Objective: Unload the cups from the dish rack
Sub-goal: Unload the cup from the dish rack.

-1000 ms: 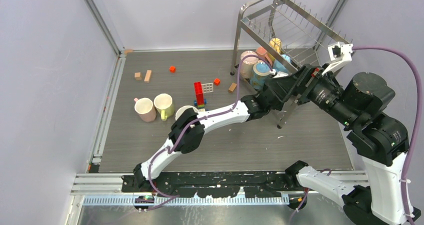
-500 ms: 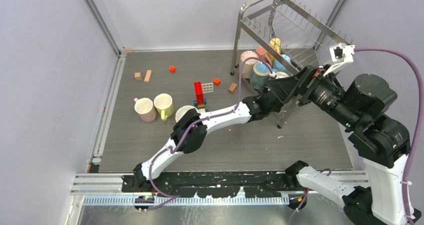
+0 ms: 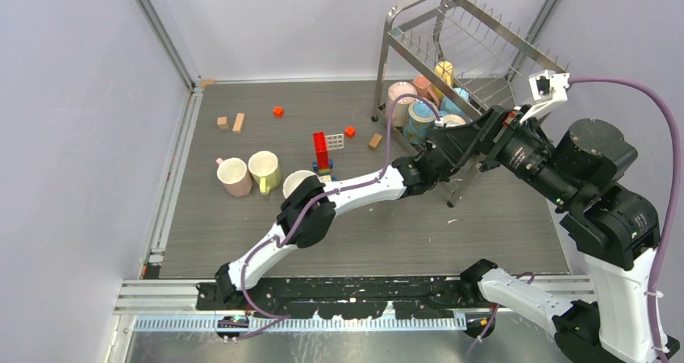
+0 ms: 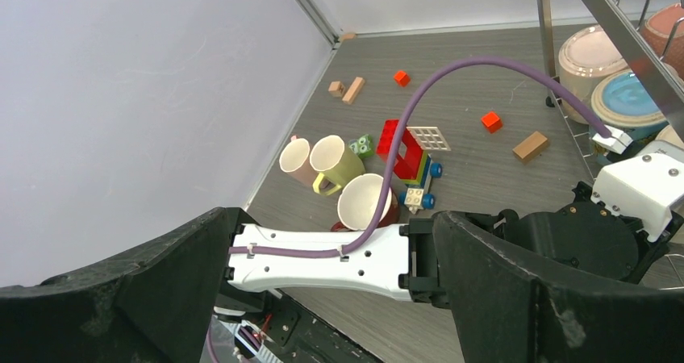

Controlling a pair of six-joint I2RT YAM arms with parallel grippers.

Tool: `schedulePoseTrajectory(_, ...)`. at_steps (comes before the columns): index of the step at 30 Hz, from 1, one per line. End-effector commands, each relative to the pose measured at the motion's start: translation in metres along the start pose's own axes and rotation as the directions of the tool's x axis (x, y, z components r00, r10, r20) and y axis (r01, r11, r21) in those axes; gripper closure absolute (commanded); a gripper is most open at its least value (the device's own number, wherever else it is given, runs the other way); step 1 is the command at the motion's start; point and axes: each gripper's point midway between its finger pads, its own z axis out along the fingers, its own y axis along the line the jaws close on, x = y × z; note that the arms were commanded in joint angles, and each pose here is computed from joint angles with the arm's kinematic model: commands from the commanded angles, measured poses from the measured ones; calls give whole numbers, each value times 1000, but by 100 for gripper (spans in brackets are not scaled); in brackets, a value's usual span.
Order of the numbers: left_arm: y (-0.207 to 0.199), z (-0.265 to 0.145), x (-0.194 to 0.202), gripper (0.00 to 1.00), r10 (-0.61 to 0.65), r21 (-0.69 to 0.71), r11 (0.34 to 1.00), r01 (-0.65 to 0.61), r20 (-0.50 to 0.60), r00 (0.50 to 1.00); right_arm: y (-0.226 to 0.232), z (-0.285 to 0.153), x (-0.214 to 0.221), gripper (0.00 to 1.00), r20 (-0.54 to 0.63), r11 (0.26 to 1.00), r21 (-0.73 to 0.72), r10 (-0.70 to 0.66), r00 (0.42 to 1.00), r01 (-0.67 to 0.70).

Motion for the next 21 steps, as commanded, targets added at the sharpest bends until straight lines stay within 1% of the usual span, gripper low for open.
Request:
schedulePoseTrajectory(1,-3,-10,-26,89,-21,3,1000,21,65,998,5,-2,-3,0,15,1000,-26,1,1000,-1)
schedulePoseTrajectory(6,-11,-23,-41,100,-10,49,999,6,99,995,4,-1,-2,0,12,1000,-25,-1,1000,1)
schedulePoseTrajectory(13,-25,-42,-63,100,5,118,993,-26,171,985,4,1,-2,0,15,1000,-24,-1,1000,2)
schedulePoseTrajectory(21,-29,-60,-88,100,0,154,987,-37,233,973,3,3,-2,0,13,1000,-23,-2,1000,2)
